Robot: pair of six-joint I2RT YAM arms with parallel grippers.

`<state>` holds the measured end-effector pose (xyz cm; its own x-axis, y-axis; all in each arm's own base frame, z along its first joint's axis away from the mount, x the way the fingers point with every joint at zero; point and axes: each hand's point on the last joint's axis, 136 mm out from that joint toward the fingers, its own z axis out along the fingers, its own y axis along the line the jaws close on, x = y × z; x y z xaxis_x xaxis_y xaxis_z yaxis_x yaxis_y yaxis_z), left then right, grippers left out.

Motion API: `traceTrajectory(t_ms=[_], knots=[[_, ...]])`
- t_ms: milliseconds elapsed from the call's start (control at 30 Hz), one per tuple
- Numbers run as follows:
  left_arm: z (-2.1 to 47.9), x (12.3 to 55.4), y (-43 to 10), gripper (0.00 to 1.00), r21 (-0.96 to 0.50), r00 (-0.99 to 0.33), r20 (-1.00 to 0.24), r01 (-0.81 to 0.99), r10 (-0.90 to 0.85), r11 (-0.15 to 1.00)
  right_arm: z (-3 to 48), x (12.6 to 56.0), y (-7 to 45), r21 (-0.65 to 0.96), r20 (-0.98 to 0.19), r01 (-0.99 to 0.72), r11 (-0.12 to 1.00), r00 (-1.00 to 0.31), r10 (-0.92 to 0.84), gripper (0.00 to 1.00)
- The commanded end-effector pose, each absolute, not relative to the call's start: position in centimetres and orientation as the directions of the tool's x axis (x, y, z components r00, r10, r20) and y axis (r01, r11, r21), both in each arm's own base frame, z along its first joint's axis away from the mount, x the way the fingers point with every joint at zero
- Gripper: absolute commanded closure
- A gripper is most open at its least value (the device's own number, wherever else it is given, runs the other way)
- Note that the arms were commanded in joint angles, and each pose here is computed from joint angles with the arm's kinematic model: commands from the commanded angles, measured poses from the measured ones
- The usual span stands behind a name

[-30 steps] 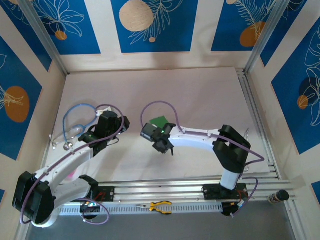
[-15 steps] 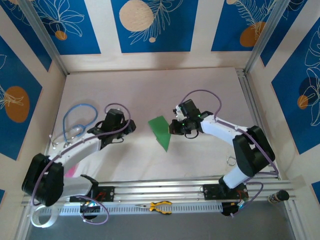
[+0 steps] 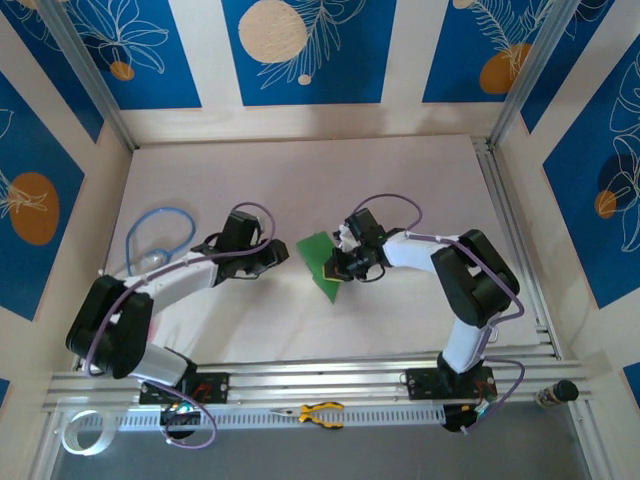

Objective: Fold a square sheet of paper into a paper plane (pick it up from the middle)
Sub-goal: Turn over the paper at the center of the table, then fold the wing for the fifth time at the center of the table.

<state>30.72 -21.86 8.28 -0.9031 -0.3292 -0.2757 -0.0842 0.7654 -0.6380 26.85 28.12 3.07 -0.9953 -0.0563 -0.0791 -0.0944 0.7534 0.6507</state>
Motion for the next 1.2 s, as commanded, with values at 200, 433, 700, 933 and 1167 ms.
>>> traceTrajectory(t_ms=[200, 433, 700, 933, 1167], knots=[[9.2, 32.0, -26.4, 0.71, -0.742, -0.95, -0.193, -0.024, -0.247, 0.67, 0.1, 24.3, 27.4, 0.582, 0.061, 0.067, 0.811, -0.997, 0.039, 0.9], [7.8, 32.6, -29.2, 0.79, -0.758, -0.97, -0.135, -0.03, -0.201, 0.652, -1.3, 22.5, 26.8, 0.497, 0.154, 0.246, 0.832, -0.969, 0.195, 0.9], [4.1, 32.6, -29.7, 0.85, -0.691, -0.974, -0.082, -0.097, -0.211, 0.716, -0.8, 21.8, 26.9, 0.496, 0.134, 0.306, 0.813, -0.952, 0.277, 0.91], [0.7, 31.7, -28.0, 0.91, -0.591, -0.97, -0.057, -0.159, -0.238, 0.791, 3.3, 23.2, 27.5, 0.565, 0.005, 0.194, 0.802, -0.973, 0.233, 0.86], [-1.0, 30.2, -27.8, 0.92, -0.608, -0.976, -0.033, -0.151, -0.214, 0.78, 4.6, 26.3, 23.5, 0.636, 0.027, 0.254, 0.729, -0.951, 0.307, 0.81]])
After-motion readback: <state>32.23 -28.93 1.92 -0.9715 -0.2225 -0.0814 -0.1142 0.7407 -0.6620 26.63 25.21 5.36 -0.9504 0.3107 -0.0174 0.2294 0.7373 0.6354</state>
